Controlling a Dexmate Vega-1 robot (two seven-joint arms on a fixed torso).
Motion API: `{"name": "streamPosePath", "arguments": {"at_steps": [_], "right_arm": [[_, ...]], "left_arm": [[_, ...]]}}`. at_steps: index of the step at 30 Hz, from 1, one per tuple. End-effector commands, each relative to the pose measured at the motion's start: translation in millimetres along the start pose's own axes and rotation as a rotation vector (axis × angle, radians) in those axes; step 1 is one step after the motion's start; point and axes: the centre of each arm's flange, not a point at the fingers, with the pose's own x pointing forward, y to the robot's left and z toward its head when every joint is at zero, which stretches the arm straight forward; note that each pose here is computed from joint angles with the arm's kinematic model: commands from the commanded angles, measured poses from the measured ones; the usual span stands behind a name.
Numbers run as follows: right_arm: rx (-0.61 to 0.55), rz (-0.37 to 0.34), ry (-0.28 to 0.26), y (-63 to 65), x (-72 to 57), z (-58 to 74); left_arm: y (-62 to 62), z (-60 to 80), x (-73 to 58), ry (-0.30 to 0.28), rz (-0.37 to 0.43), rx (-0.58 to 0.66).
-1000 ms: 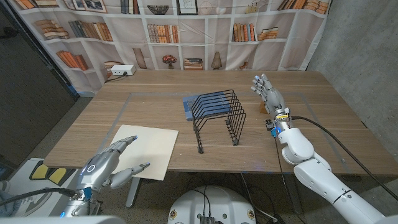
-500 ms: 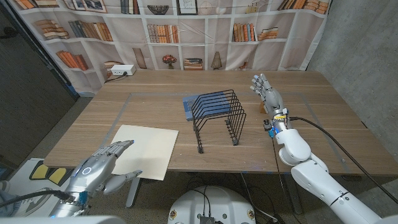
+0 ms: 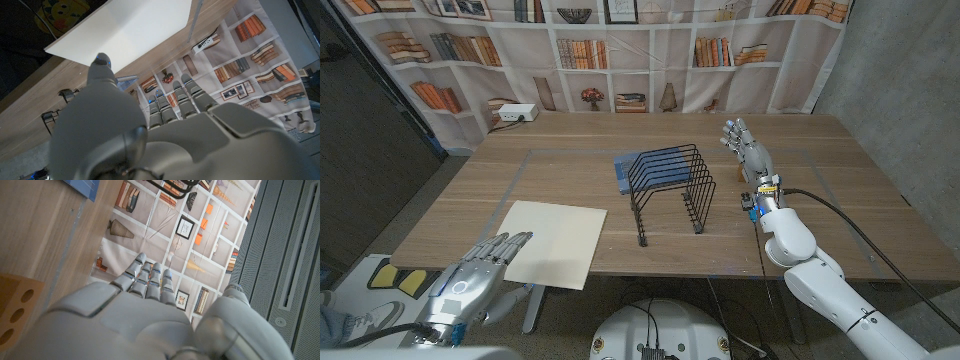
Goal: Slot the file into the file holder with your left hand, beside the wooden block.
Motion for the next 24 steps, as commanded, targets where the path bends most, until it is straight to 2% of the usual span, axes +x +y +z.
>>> {"name": "streamPosePath", "arguments": {"at_steps": [1,5,14,24], "right_arm": [[0.023,-0.003,-0.026,4.2,2.5,-1.5],[0.034,-0.011,-0.039,5.0,1.7,-2.6],[0.049,-0.029,-0.071,5.3,-4.8,-5.6],[0.062,-0.038,-0.094,7.1,-9.2,-10.5]], "left_arm": [[-6.8,12.1,-15.6,0.063,0.012,0.089],[-11.8,15.7,-18.9,0.082,0.025,0.092],[-33.6,28.7,-26.7,0.155,0.092,0.046],[-49.2,32.7,-22.8,0.14,0.095,0.041]]}}
